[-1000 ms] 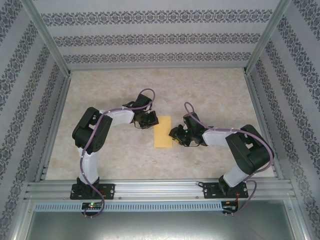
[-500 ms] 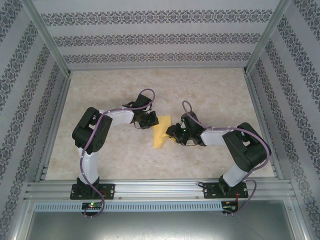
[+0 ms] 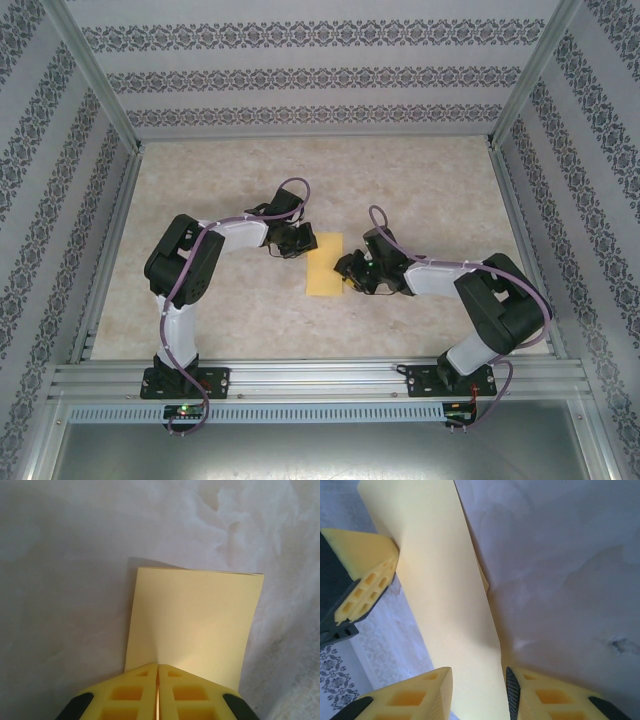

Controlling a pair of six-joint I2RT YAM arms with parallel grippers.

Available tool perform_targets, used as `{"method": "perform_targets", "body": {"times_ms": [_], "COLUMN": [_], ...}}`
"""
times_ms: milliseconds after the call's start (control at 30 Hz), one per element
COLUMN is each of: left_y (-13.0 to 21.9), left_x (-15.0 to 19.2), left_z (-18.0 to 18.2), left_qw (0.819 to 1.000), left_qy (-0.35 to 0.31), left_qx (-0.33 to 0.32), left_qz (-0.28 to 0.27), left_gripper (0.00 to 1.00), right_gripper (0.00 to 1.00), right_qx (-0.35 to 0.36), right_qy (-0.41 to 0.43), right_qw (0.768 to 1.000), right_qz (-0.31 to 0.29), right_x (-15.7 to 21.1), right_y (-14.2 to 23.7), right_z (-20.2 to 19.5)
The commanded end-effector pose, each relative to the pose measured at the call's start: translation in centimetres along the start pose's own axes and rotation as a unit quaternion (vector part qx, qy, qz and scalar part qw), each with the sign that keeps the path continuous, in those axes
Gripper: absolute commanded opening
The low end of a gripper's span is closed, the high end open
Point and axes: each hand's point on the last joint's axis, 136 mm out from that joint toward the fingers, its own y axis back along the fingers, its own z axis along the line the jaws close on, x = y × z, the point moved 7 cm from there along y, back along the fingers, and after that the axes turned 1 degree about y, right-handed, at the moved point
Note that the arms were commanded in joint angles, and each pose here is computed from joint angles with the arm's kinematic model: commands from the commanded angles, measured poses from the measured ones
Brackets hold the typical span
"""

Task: Fold a paper plane with a square sheet of paper (pick it up from the middle)
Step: Third fold the triangle at the center of the table.

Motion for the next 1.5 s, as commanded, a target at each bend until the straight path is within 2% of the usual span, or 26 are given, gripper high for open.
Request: {"method": "perform_targets", "body": {"times_ms": [0,300,533,733,900,1100,1167,1300,1467], "left_y": [0.2,0.1,0.3,0.6,1.6,4.7,6.1,8.1,8.7], "left_x": [0.9,0.9,0.9,1.0,0.9,1.2,2.3,6.2,12.1], "left_z": [0.4,0.4,0.2,0.1,-0.7,-2.0,-2.6,-3.8,-5.1], "left_qw": [1.000,1.000,1.000,1.000,0.999,0.994,0.989,0.968,0.916], "left_qy": [0.008,0.007,0.002,-0.013,-0.044,-0.096,-0.134,-0.244,-0.389], "left_qx": [-0.007,-0.004,0.003,0.002,0.017,0.032,0.036,0.001,-0.066], "left_qz": [0.009,0.010,0.011,0.010,-0.002,-0.033,-0.043,-0.060,-0.078], "left_gripper": [0.11,0.11,0.11,0.12,0.16,0.27,0.35,0.45,0.49], "right_gripper": [0.33,0.34,0.30,0.29,0.17,0.02,0.03,0.03,0.05], "right_qx": [-0.009,-0.011,-0.058,-0.064,-0.081,-0.079,-0.082,-0.092,-0.095], "right_qy": [-0.004,-0.011,0.030,0.050,0.067,0.062,0.059,0.057,0.053], "right_qw": [1.000,1.000,0.998,0.997,0.994,0.994,0.994,0.993,0.993], "right_qz": [0.001,-0.005,0.010,0.013,0.039,0.041,0.039,0.041,0.046], "right_x": [0.1,0.0,-1.2,-2.5,-3.3,-3.4,-3.4,-3.4,-3.4], "right_y": [-0.3,-0.9,-1.7,-1.8,-2.1,-2.3,-2.2,-2.0,-1.9], "right_z": [0.0,-0.3,1.1,1.1,1.6,1.2,1.2,1.9,2.1]}}
